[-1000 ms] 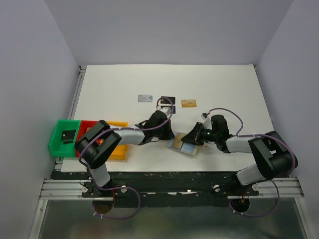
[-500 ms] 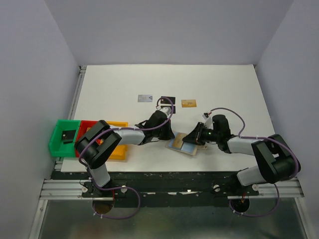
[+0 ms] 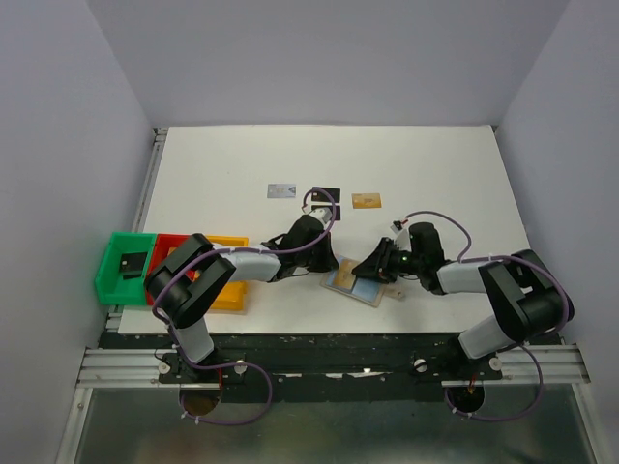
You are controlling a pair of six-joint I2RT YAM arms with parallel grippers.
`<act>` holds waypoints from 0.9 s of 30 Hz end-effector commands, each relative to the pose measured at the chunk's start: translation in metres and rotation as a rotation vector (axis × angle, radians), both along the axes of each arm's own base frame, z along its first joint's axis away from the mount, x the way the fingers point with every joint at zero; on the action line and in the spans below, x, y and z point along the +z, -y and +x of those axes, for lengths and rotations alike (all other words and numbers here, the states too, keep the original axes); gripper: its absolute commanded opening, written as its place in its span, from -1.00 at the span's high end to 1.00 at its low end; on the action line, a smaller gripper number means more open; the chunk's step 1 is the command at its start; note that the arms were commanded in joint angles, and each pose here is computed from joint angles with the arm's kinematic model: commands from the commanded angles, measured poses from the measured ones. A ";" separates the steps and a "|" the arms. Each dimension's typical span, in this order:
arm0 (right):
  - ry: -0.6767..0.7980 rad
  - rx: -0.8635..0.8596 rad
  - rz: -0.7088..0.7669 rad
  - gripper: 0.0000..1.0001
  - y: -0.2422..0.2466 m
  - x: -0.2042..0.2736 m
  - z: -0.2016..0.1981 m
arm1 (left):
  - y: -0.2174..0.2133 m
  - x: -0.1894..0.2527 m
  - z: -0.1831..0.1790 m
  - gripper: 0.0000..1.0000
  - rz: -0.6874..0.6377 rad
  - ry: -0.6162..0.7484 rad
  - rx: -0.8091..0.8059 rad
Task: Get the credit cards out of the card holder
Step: Remove the credit card from the card holder.
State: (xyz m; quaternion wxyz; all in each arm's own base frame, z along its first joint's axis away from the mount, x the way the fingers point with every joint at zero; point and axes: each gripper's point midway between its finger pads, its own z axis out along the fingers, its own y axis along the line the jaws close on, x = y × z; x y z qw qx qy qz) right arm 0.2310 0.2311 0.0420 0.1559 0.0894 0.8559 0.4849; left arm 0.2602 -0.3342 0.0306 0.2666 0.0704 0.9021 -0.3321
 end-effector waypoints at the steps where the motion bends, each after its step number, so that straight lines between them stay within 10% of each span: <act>1: -0.003 0.014 -0.005 0.27 -0.001 -0.001 0.005 | -0.024 -0.031 -0.023 1.00 0.114 -0.082 0.012; 27: 0.035 -0.012 0.141 0.22 -0.013 0.010 0.014 | -0.035 -0.038 -0.034 1.00 0.167 -0.092 0.036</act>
